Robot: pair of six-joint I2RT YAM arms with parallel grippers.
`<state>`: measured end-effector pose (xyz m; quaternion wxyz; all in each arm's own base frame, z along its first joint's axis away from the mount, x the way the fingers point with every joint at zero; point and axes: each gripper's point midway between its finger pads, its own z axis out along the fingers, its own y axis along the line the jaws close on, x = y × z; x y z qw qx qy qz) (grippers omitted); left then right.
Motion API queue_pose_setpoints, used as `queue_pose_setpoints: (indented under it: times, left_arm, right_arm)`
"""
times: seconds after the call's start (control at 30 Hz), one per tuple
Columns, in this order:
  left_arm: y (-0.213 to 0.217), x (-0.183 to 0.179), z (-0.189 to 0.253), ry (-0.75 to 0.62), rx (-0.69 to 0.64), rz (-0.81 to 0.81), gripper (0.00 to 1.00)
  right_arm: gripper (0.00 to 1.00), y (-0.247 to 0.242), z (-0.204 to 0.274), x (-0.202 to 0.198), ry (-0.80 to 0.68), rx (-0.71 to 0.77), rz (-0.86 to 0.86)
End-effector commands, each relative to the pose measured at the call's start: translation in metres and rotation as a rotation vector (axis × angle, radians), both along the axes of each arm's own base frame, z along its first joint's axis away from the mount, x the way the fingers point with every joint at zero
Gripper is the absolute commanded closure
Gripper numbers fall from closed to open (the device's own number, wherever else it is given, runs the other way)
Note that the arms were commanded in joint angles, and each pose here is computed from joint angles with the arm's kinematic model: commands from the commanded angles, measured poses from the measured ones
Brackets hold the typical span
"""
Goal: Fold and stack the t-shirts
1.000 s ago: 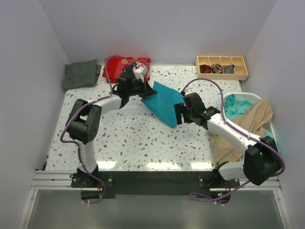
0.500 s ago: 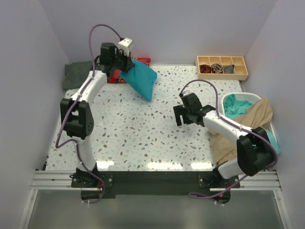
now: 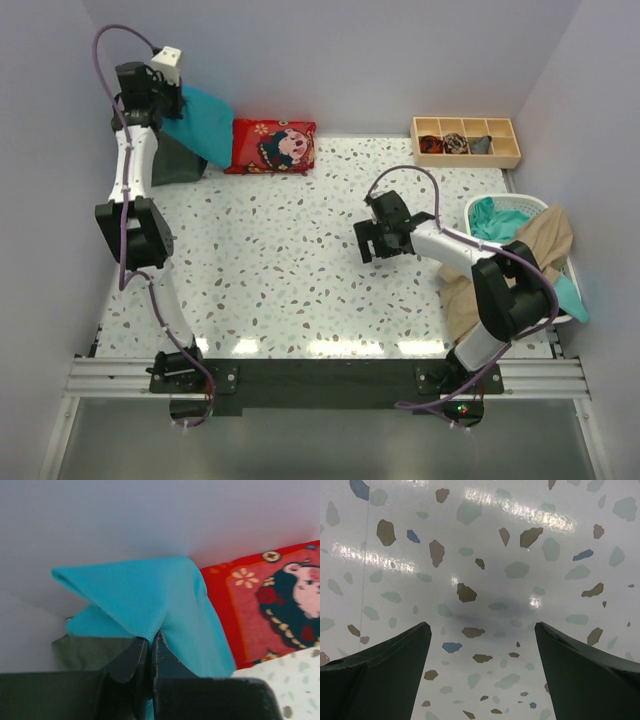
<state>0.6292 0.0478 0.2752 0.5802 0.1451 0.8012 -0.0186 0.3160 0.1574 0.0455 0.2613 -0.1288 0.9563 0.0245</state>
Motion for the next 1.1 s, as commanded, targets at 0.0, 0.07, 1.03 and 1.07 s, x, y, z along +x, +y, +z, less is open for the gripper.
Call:
queue_pose_setpoints:
  times: [0.0,0.07,1.03,1.07]
  left_arm:
    - [0.051,0.016,-0.021,0.001,0.011,0.066,1.00]
    - [0.074,0.018,-0.042,0.024,-0.005,0.101,1.00]
    - [0.121,-0.019,0.014,-0.118,-0.109,0.356,0.00]
    - [0.104,-0.027,0.045,-0.165,-0.107,0.319,0.00]
  right_arm:
    - [0.11,0.016,0.010,0.022,-0.034,0.049,0.017]
    - [0.11,0.019,0.006,0.023,-0.020,0.052,0.021]
    - [0.13,0.044,-0.013,0.019,0.062,0.149,0.064]
    - [0.13,0.044,-0.007,0.019,0.045,0.153,0.068]
